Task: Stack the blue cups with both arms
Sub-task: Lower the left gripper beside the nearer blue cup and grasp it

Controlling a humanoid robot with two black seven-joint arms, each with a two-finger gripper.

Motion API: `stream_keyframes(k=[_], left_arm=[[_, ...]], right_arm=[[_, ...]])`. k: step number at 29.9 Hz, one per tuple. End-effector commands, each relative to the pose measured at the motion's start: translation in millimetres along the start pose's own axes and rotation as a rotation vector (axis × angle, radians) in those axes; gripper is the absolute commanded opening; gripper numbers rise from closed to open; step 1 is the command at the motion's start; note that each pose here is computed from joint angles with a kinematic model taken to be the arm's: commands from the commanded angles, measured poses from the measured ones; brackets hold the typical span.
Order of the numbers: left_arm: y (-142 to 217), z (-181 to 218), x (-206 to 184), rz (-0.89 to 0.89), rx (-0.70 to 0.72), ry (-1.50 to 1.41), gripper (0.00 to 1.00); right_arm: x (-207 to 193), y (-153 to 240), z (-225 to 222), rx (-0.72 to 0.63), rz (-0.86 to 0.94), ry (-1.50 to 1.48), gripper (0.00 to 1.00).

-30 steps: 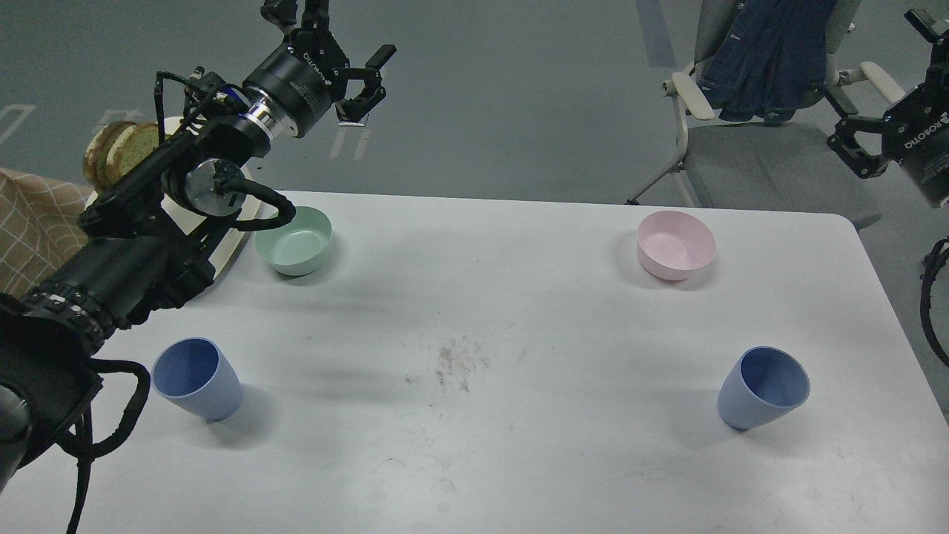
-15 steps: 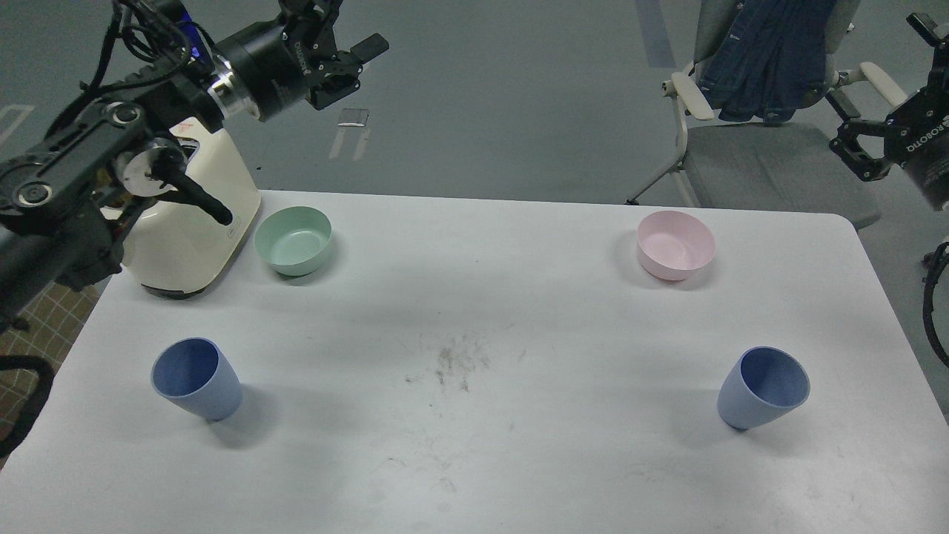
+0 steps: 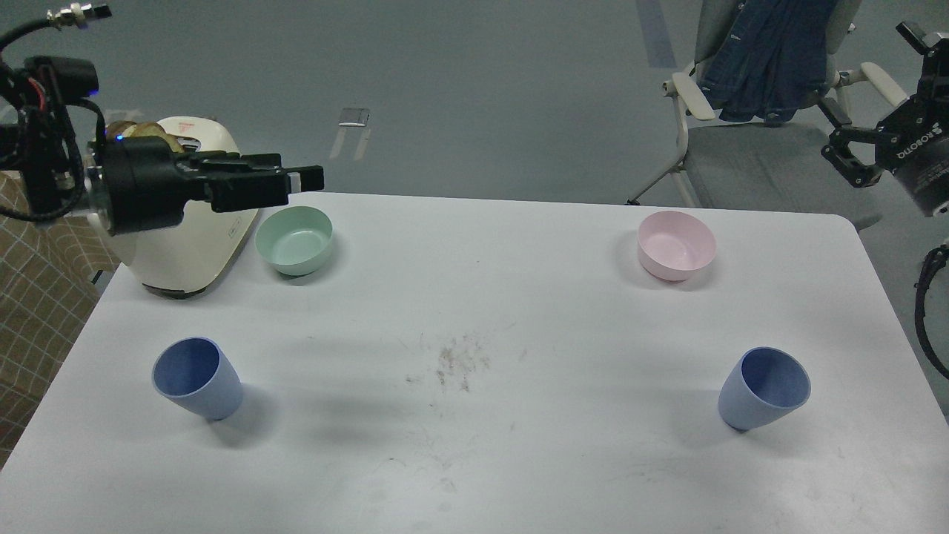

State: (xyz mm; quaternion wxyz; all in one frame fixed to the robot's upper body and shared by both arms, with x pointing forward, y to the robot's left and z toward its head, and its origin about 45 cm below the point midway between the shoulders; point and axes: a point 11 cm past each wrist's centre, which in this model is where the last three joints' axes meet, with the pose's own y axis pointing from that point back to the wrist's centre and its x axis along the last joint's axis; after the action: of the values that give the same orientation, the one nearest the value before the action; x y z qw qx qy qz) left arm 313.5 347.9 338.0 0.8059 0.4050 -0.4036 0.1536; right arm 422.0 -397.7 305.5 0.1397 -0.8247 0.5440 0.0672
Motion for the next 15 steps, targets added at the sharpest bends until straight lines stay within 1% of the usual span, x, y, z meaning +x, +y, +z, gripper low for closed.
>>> stream_keyframes(k=[1, 3, 4, 6, 10, 12, 15], left_arm=[[25.8, -22.8, -28.7, -0.149, 0.106, -0.107, 0.95], [35.4, -31.9, -37.9, -0.202, 0.157, -0.131, 0.95], [45.5, -40.7, -50.2, -0.262, 0.204, -0.141, 0.95], [57.1, -49.2, -72.0, -0.345, 0.244, -0.124, 0.95], [68.4, -59.3, -111.2, -0.461, 0.272, -0.062, 0.95], [71.5, -63.9, -124.7, -0.491, 0.281, -0.027, 0.95], [72.1, -72.1, -128.6, -0.487, 0.297, 0.002, 0.95]], right_arm=[[0.6, 0.9, 0.8, -0.001, 0.002, -0.001, 1.0], [0.8, 1.3, 1.6, -0.004, 0.003, -0.002, 1.0], [0.6, 1.4, 2.4, -0.003, 0.003, -0.003, 1.0], [0.4, 1.6, 3.5, -0.004, 0.003, -0.005, 1.0], [-0.7, 1.9, 6.6, -0.008, 0.002, -0.011, 1.0], [-0.4, 2.9, 8.8, -0.012, 0.003, -0.014, 1.0], [0.1, 3.1, 8.7, -0.012, 0.005, -0.013, 1.0]])
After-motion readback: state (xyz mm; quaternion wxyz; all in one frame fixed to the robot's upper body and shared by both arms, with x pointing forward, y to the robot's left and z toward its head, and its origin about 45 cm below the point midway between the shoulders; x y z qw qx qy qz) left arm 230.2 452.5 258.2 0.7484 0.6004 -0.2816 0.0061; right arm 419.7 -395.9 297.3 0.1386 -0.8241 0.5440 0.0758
